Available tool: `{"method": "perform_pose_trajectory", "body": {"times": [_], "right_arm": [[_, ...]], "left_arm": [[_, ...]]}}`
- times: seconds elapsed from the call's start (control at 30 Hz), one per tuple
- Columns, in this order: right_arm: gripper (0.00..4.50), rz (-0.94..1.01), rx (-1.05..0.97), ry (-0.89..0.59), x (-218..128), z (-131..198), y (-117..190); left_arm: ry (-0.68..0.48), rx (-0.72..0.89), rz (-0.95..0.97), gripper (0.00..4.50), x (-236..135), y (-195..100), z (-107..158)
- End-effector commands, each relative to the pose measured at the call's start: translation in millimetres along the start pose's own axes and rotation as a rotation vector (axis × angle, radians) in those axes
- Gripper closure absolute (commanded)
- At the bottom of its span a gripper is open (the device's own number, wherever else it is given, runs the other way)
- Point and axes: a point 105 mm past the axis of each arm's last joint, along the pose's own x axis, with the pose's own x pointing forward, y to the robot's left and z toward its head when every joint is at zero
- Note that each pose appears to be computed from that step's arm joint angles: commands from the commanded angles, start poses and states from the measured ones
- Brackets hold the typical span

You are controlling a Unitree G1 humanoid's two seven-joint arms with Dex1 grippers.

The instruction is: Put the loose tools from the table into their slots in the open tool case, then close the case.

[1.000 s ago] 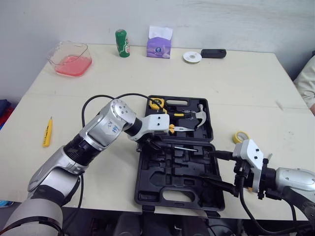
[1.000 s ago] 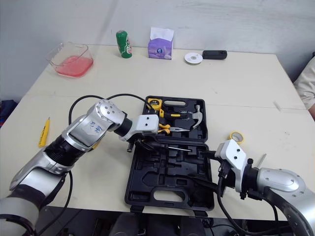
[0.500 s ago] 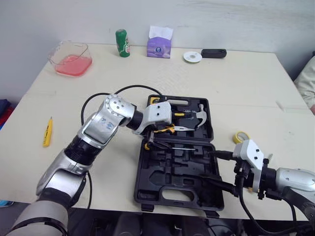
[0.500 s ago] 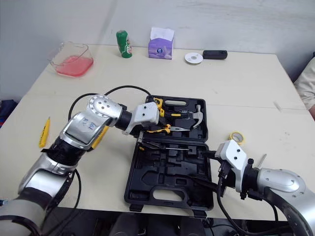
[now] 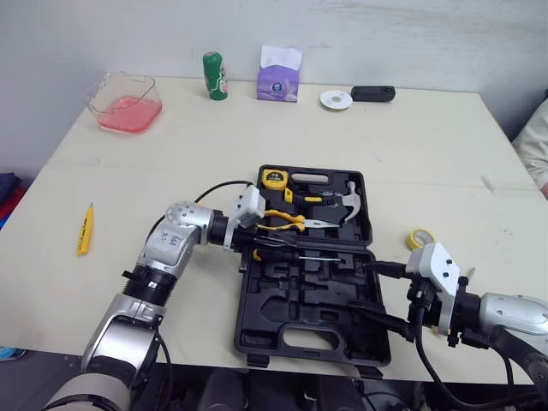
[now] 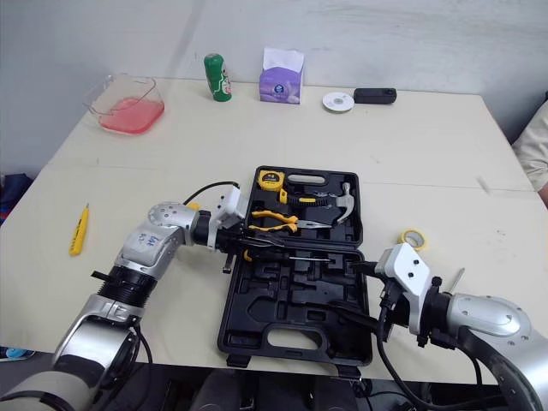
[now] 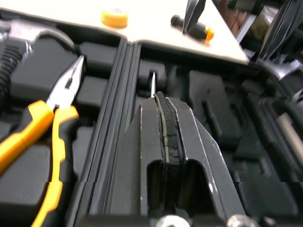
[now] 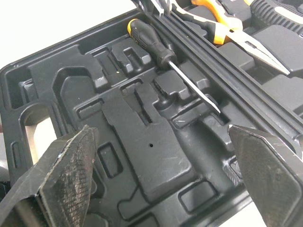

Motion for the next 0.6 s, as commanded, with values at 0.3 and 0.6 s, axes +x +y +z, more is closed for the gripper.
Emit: {"method": "perform_pose_trajectory", "body": {"times": [0.3,0.6], "right_arm": [[0.0,-0.017,-0.061,-0.017,-5,11,2],[0.0,-0.023,-0.057,-0.011,-6,9,2]], "left_arm": [[0.199,0.05,0.002,4.48,3,2,-27],[0.354,0.082,-0.056,4.48,6,-8,-49]]}}
